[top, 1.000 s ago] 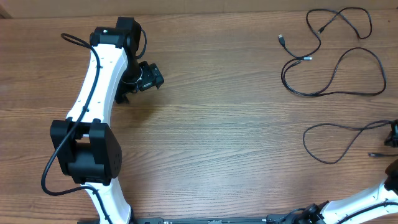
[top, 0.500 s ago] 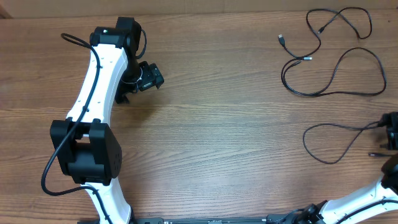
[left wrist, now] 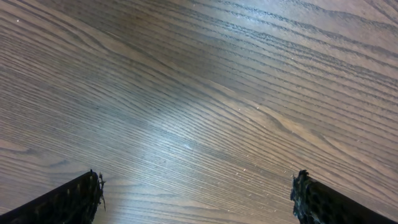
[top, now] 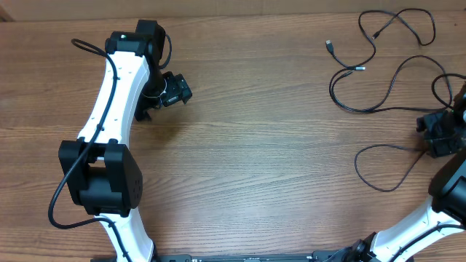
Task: Untangle cables
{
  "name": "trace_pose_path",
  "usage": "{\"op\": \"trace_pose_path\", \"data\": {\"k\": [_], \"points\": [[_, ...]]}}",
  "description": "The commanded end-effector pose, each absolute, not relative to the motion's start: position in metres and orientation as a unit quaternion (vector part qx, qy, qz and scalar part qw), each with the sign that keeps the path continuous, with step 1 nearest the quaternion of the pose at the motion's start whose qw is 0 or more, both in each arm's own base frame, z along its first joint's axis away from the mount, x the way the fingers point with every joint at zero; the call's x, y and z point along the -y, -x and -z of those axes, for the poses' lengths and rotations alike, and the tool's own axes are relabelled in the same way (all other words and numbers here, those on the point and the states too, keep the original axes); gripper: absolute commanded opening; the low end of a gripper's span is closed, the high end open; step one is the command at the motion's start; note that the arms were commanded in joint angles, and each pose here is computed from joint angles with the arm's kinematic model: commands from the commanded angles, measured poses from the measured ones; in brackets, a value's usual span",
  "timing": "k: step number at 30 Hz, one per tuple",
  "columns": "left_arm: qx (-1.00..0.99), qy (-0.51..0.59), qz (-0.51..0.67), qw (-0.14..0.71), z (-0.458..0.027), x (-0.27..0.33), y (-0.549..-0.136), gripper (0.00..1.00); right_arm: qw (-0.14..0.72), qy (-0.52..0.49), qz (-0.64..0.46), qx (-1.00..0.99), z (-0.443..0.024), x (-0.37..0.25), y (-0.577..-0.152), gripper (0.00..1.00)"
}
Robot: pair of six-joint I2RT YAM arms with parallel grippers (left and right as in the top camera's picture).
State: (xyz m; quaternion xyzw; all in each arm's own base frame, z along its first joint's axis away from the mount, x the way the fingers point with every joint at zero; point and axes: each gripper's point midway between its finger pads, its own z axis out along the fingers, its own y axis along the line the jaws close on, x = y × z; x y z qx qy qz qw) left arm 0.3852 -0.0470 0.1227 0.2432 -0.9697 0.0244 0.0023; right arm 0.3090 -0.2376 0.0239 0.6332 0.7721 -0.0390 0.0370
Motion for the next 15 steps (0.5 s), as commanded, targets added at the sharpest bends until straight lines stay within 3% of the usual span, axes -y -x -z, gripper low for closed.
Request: {"op": "trace_pose_path", "data": {"k": [1, 15], "points": [[0.971, -0.235, -0.028, -0.023, -0.139, 0.045, -0.39, 1.0, 0.034, -0.637, 0.063, -0.768, -0.019, 0.243, -0.298, 0.56], [0.971, -0.235, -0.028, -0.023, -0.139, 0.045, -0.39, 1.0, 0.025, -0.635, 0.111, -0.764, -0.013, 0.251, -0.28, 0.54]]}}
